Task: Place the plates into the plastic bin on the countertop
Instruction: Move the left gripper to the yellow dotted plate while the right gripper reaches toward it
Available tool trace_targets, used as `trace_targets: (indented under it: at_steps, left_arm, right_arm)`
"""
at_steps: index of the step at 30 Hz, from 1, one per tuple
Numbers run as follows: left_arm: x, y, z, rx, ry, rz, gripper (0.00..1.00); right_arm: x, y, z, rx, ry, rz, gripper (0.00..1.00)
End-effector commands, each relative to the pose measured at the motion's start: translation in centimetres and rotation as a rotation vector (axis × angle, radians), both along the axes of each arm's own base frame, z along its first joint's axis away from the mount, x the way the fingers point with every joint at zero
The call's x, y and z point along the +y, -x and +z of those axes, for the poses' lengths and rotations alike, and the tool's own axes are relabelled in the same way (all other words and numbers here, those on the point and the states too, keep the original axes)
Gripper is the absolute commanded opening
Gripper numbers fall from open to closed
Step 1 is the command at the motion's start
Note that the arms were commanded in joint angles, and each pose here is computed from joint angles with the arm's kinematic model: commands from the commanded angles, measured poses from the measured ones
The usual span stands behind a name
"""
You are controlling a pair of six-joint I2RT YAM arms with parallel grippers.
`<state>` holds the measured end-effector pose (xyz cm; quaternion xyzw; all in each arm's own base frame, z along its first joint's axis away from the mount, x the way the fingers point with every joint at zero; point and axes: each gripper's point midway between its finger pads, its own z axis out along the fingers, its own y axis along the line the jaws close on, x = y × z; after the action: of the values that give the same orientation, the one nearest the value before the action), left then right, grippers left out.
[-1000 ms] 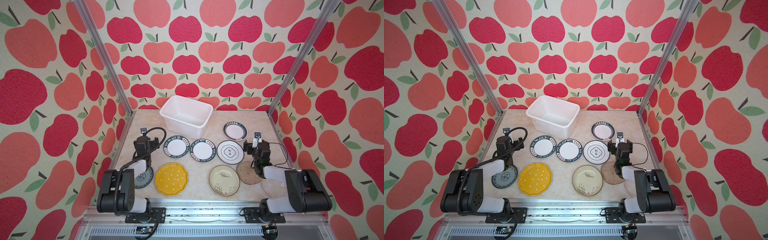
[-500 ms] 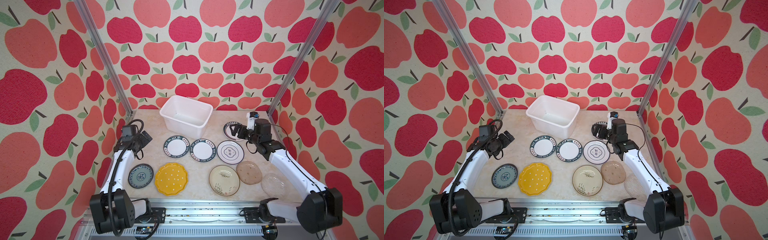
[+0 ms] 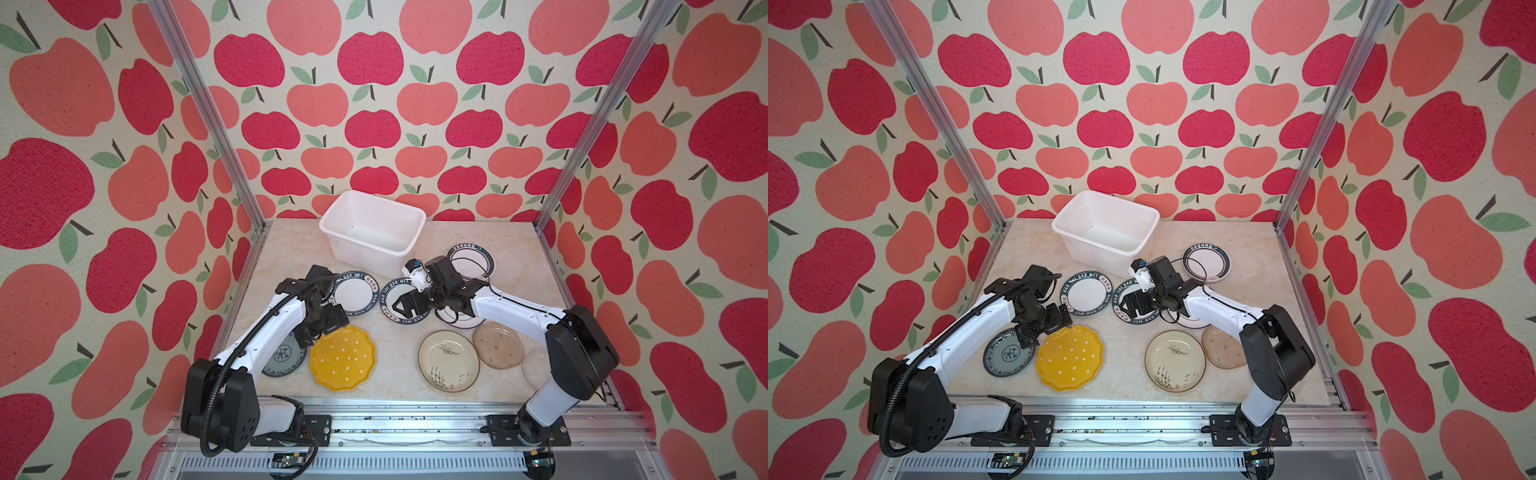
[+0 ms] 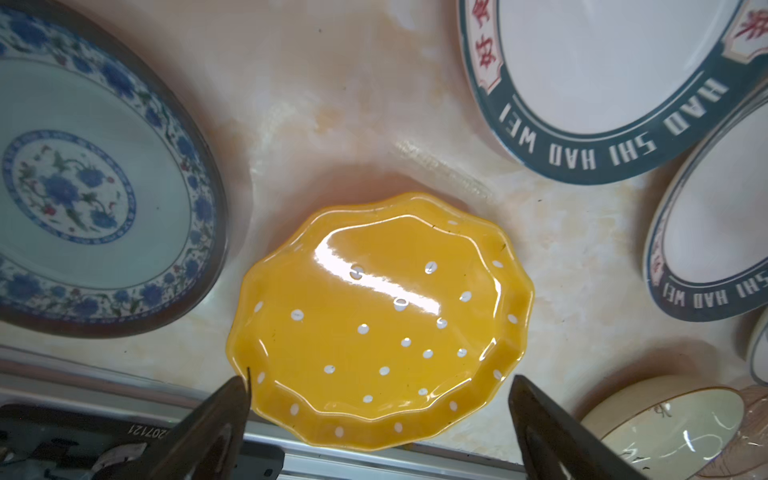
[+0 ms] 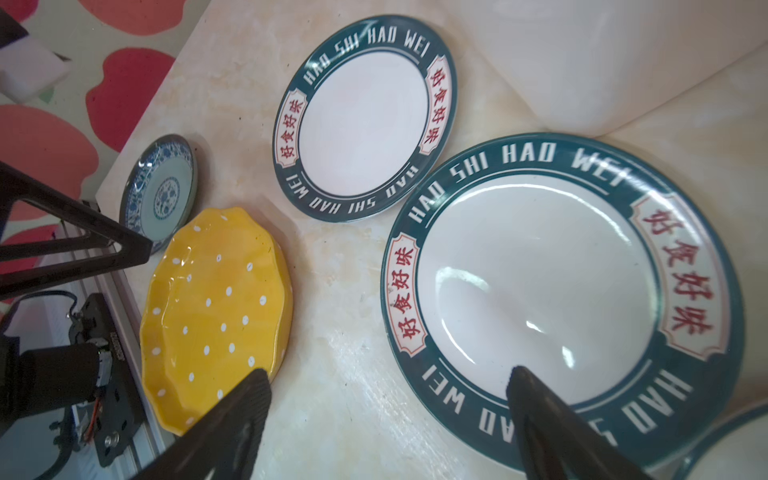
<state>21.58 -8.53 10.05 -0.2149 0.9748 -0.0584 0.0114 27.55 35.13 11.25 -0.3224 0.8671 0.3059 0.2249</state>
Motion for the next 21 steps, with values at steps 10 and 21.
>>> trace_targets:
  at_steps: [10, 21]
  left_arm:
    - [0.3, 7.6, -1.9, 0.25, -0.003, 0.098, 0.99]
    - [-0.1, 9.4, -4.4, 0.264, 0.061, 0.105, 0.99]
  right_arm:
    - [7.8, 6.5, -4.8, 0.027, 0.07, 0.403, 0.91]
    - [9.3, 8.2, -7.7, 0.137, 0.092, 0.488, 0.92]
